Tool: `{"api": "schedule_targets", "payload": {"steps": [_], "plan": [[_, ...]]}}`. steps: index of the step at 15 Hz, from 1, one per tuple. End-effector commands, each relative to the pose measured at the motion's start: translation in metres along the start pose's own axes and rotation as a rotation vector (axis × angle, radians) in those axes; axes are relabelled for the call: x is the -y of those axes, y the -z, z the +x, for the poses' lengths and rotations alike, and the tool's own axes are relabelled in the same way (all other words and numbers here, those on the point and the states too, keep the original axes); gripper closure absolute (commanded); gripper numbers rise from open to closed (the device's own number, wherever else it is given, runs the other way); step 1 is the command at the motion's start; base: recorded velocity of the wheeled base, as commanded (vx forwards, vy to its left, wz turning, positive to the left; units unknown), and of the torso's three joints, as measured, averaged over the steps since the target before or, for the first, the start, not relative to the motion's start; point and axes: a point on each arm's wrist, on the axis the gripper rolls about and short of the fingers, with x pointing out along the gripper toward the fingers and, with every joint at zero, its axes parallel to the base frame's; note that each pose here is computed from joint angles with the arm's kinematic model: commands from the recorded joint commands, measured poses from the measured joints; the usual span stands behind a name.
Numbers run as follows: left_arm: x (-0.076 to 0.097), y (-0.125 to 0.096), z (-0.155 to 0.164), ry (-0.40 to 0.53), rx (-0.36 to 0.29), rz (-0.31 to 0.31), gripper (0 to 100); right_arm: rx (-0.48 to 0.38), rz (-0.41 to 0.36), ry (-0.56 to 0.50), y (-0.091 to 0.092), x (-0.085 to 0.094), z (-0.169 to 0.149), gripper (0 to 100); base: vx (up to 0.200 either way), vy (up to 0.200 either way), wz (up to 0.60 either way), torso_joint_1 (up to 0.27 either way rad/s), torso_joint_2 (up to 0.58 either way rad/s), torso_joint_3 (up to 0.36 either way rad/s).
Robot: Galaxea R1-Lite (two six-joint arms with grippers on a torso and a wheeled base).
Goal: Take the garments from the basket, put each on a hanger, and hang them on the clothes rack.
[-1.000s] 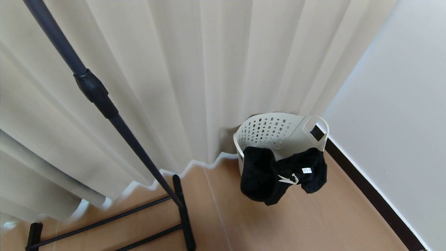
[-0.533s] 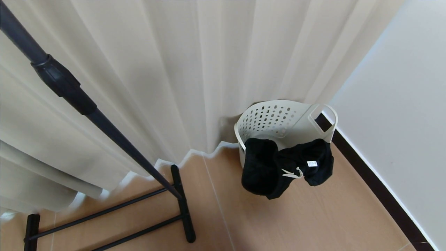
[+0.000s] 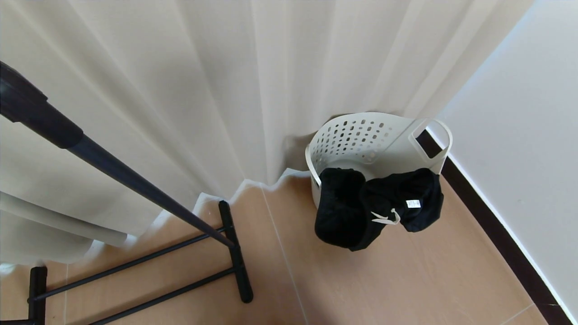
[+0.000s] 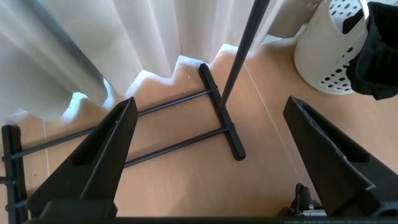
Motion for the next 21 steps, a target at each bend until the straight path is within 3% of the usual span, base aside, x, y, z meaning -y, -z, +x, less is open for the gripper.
{"api": "schedule_targets", "payload": {"steps": [1, 3, 4, 6, 9, 11, 13, 14, 17, 19, 21], "plan": [[0.000, 0.001, 0.000, -0.006, 0.001, -0.003, 0, -0.041, -0.053, -0.015, 0.000, 0.000, 0.003, 0, 0.000, 0.000, 0.00, 0.002, 0.00, -0.051], [0.000, 0.001, 0.000, -0.004, -0.001, -0.003, 0, -0.181, -0.080, -0.057, -0.001, 0.000, 0.016, 0, 0.000, 0.000, 0.00, 0.000, 0.00, 0.000], [0.000, 0.001, 0.000, -0.001, -0.001, -0.001, 0, -0.278, -0.092, -0.134, -0.004, 0.000, 0.031, 0, 0.000, 0.000, 0.00, 0.000, 0.00, 0.000], [0.000, 0.000, 0.000, -0.004, 0.002, -0.001, 0, -0.308, -0.105, -0.181, -0.031, 0.002, 0.053, 0, 0.000, 0.000, 0.00, 0.000, 0.00, 0.000], [0.000, 0.000, 0.000, -0.003, 0.001, -0.001, 0, -0.385, -0.221, -0.345, -0.072, -0.005, 0.110, 0, 0.000, 0.000, 0.00, 0.000, 0.00, 0.000], [0.000, 0.000, 0.000, -0.003, 0.001, -0.001, 0, -0.390, -0.268, -0.389, -0.092, -0.011, 0.144, 0, 0.000, 0.000, 0.00, 0.000, 0.00, 0.000], [0.000, 0.000, 0.000, -0.003, 0.001, -0.001, 0, -0.407, -0.300, -0.454, -0.110, -0.026, 0.191, 0, 0.000, 0.000, 0.00, 0.000, 0.00, 0.000], [0.000, 0.000, 0.000, -0.003, 0.001, -0.001, 0, -0.433, -0.334, -0.478, -0.124, -0.043, 0.224, 0, 0.000, 0.000, 0.00, 0.000, 0.00, 0.000], [0.000, 0.001, 0.000, -0.001, 0.001, -0.001, 0, -0.546, -0.475, -0.557, -0.137, -0.075, 0.276, 0, 0.000, 0.000, 0.00, 0.000, 0.00, 0.000], [0.000, 0.001, 0.000, -0.001, 0.001, -0.001, 0, -0.583, -0.597, -0.647, -0.133, -0.099, 0.309, 0, 0.000, 0.000, 0.00, 0.000, 0.00, 0.000], [0.000, 0.000, 0.000, -0.004, 0.001, -0.001, 0, -0.599, -0.688, -0.672, -0.121, -0.116, 0.329, 0, 0.000, 0.000, 0.00, 0.000, 0.00, 0.000]]}}
